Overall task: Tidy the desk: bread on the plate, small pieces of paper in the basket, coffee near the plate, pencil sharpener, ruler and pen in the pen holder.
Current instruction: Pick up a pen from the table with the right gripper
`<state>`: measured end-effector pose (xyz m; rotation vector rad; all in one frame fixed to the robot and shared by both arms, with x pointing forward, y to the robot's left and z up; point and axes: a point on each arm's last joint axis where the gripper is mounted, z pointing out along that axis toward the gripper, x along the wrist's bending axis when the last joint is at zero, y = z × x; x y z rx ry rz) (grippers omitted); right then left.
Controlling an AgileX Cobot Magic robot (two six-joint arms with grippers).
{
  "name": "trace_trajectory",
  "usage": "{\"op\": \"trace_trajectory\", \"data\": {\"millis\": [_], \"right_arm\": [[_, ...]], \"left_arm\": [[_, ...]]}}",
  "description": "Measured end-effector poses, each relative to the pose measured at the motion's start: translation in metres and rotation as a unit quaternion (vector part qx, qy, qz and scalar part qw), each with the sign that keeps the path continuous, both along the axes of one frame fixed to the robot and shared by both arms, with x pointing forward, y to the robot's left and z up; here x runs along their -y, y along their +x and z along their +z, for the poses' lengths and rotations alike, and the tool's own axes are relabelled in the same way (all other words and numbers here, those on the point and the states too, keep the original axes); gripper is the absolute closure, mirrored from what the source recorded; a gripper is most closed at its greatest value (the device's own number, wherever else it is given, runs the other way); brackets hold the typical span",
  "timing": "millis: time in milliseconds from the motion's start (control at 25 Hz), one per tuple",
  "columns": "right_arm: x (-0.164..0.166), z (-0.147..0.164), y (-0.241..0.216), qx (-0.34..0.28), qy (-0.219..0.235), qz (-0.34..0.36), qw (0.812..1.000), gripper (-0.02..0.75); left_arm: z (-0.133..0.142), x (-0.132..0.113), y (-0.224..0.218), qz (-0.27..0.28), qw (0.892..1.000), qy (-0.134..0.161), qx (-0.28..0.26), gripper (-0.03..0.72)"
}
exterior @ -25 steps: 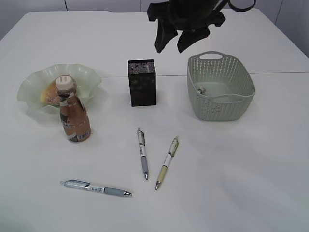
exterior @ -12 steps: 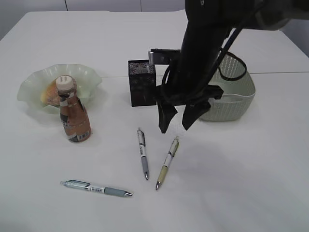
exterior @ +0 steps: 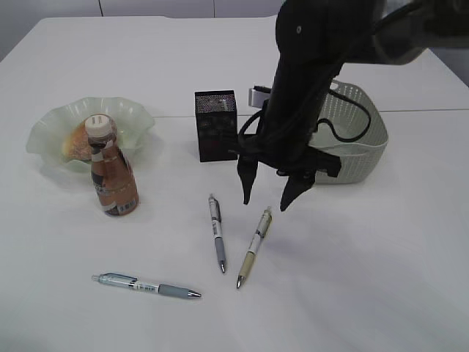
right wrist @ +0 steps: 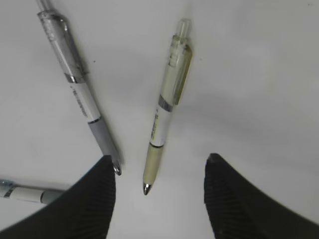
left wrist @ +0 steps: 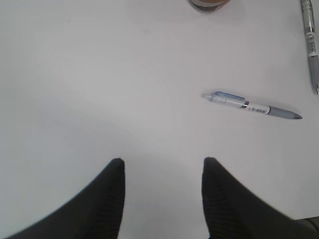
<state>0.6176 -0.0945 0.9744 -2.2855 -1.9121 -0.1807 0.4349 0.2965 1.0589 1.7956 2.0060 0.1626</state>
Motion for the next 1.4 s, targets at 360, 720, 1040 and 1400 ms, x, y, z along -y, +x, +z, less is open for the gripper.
{"op": "trace_trajectory", "data": {"millis": [360,720,1040,1400], "right_arm": [[-0.004,-0.018,0.010,0.008,0.007,-0.061,0.998,0.318],[-0.007,-0.047,0.017,-0.016,-0.010,-0.079,0.997,0.318],[-0.007,-0.065,0.018,-0.032,-0.022,-0.083,0.996,0.318],[-0.005,-0.070,0.021,-0.023,-0.035,-0.077,0.996,0.318]], "left_arm": [[0.000,0.000,0.000,0.000,1.000,0.000,0.000,0.317],[0.000,0.000,0.000,0.001,1.000,0.000,0.002,0.318],[0.001,0.000,0.002,0.003,1.000,0.001,0.009,0.317],[0.001,0.000,0.002,0.003,1.000,0.001,0.009,0.318]]}}
